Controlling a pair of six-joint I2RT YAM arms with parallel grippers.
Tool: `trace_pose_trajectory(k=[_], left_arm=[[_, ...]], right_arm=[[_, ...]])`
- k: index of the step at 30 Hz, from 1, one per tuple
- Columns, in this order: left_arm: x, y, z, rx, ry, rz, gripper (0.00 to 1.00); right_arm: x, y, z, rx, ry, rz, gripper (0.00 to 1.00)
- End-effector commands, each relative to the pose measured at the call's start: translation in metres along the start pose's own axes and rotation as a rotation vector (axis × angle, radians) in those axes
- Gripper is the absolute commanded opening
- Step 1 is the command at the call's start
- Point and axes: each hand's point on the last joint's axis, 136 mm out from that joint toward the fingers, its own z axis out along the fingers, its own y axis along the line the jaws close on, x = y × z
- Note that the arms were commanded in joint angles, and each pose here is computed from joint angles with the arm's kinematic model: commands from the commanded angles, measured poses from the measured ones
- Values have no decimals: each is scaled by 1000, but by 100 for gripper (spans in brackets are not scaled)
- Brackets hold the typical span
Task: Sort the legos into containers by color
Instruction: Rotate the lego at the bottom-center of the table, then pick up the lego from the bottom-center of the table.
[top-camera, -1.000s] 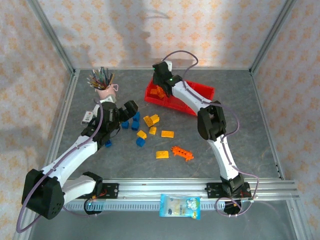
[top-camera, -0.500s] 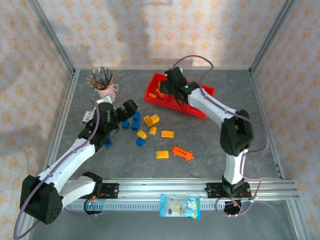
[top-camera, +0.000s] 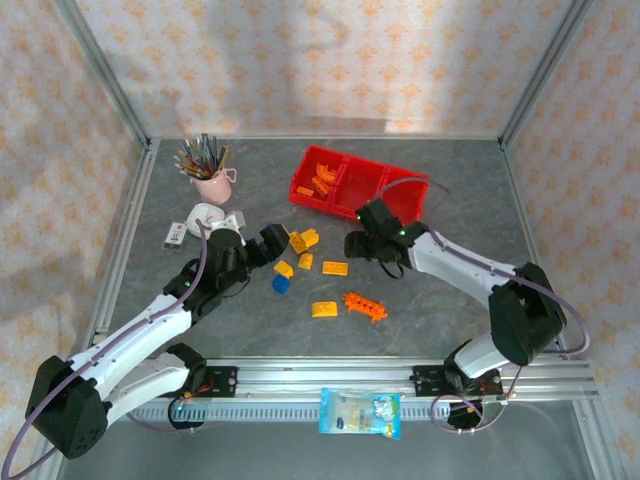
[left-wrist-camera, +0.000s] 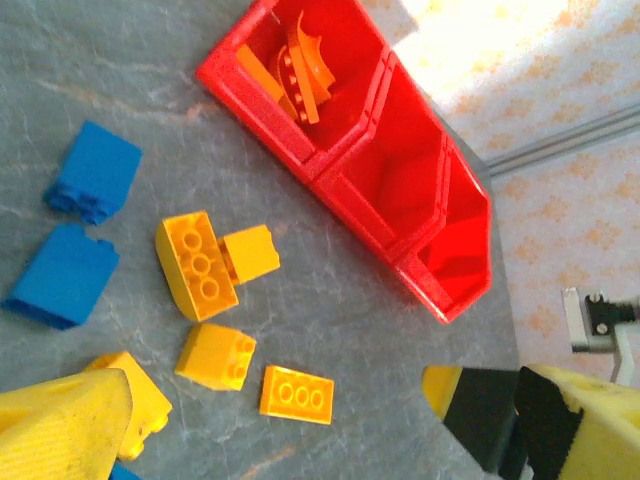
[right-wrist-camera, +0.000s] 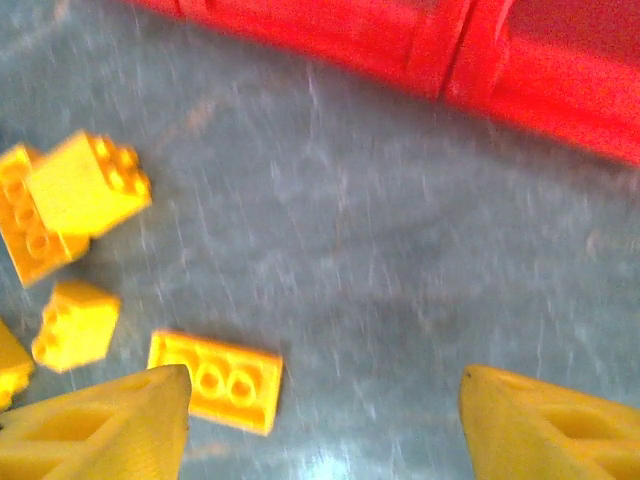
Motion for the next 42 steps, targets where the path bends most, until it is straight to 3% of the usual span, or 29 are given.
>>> trace_pose_trajectory(k=[1, 8, 22, 28, 33, 42], left_arm=[[-1, -1, -1, 15, -33, -49, 99], [3, 3, -2, 7, -31, -54, 99], [6, 7, -4, -12, -24, -48, 99], [4, 10, -7, -23, -37, -49, 99], [3, 10, -6, -25, -39, -49, 99], [3, 10, -4, -33, -36, -39, 99]], right_arm=[[28, -4, -4, -11, 41, 41, 72], [77, -12, 0, -27, 124, 60, 75], [131, 27, -7, -148, 218, -40, 79], [146, 25, -7, -77, 242, -105, 70], [134, 17, -2, 17, 205, -139, 64], [139, 19, 18, 58, 249, -201, 54]])
